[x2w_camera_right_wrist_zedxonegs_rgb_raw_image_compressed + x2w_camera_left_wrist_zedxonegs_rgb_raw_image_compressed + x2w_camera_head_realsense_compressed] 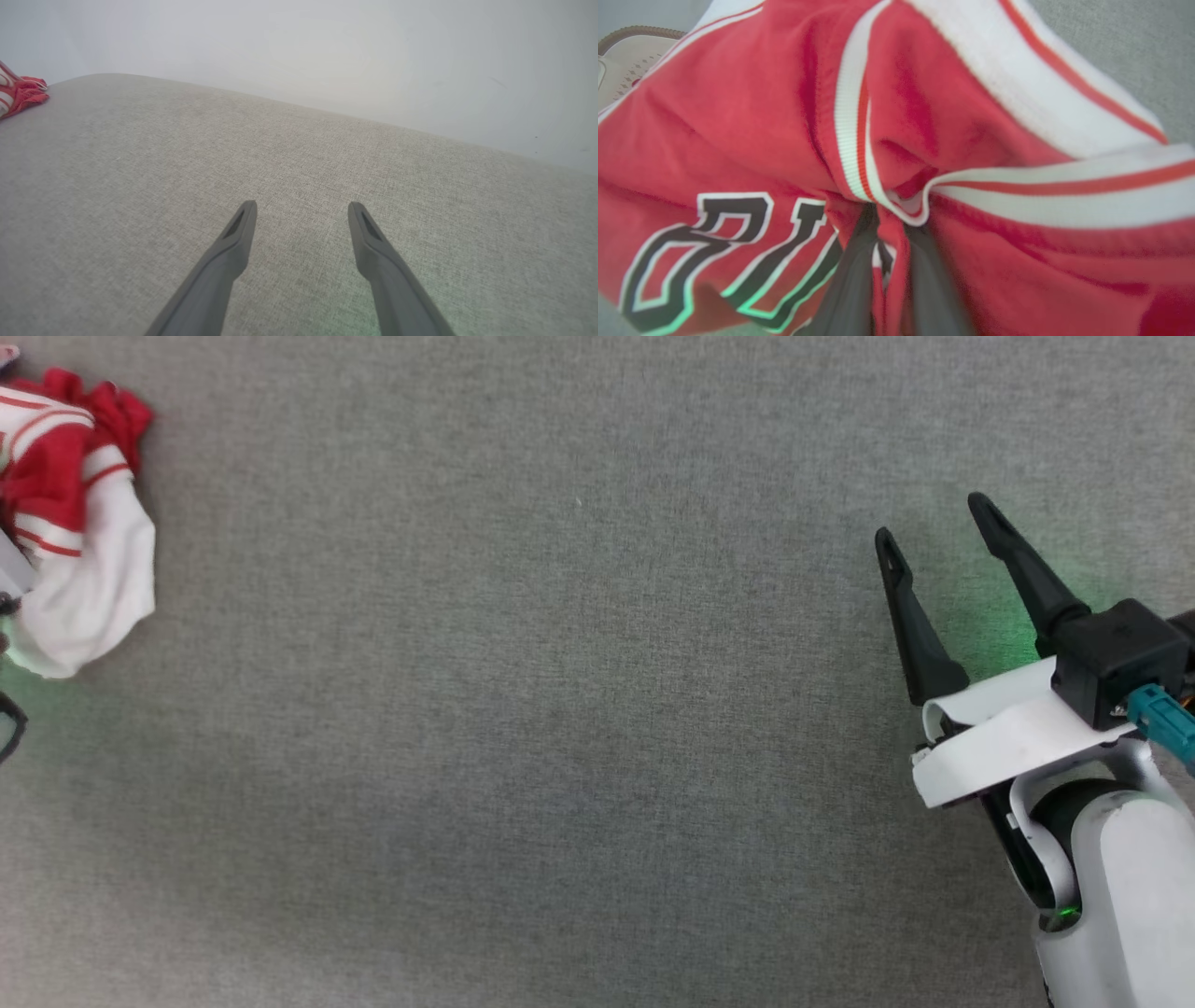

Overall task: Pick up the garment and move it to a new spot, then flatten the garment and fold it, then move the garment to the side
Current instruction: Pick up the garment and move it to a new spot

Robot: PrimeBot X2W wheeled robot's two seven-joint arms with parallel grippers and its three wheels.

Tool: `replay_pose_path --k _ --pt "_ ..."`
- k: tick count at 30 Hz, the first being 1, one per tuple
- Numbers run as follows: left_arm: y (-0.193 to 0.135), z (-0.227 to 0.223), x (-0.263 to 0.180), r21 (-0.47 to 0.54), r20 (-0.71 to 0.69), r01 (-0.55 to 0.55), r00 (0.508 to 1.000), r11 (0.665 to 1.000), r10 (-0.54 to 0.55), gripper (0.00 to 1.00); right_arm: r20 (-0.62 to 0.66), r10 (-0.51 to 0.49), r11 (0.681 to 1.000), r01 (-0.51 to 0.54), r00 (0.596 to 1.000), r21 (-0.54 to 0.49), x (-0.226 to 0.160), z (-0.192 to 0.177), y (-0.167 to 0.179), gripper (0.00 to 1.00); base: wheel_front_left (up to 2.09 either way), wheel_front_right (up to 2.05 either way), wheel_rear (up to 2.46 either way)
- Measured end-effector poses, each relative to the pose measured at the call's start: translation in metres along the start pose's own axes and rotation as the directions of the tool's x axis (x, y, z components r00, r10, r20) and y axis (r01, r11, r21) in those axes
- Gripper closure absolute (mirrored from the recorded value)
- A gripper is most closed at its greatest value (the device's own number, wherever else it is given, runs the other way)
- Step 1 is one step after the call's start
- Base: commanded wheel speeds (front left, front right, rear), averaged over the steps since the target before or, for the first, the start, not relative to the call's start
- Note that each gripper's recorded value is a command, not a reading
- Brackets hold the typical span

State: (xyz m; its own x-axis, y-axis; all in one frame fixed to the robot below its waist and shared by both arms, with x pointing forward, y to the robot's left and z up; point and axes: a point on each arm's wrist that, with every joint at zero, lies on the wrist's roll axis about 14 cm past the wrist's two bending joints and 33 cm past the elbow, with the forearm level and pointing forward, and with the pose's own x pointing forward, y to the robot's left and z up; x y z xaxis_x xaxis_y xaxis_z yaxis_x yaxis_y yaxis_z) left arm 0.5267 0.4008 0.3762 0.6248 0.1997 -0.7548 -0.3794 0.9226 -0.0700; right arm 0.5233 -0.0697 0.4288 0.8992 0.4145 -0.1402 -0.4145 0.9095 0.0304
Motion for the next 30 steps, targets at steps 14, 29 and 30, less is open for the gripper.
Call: replay_pose_path --k 14,29,30 --pt "0.010 0.110 -0.097 0.159 0.393 -0.020 0.918 0.987 -0.044 1.00 0.085 -0.007 0.999 0.003 0.996 0.038 -0.027 0.037 0.011 0.00 0.00 0.00 0.00" --pt "-0.019 0.185 -0.233 0.326 0.599 0.002 0.773 0.945 -0.208 1.00 0.233 -0.053 0.998 0.043 0.971 0.050 -0.067 0.095 0.010 0.00 0.00 0.00 0.00" --pt "-0.023 0.185 -0.238 0.337 0.599 0.006 0.770 0.941 -0.220 1.00 0.236 -0.059 0.998 0.049 0.970 0.051 -0.070 0.096 0.009 0.00 0.00 0.00 0.00"
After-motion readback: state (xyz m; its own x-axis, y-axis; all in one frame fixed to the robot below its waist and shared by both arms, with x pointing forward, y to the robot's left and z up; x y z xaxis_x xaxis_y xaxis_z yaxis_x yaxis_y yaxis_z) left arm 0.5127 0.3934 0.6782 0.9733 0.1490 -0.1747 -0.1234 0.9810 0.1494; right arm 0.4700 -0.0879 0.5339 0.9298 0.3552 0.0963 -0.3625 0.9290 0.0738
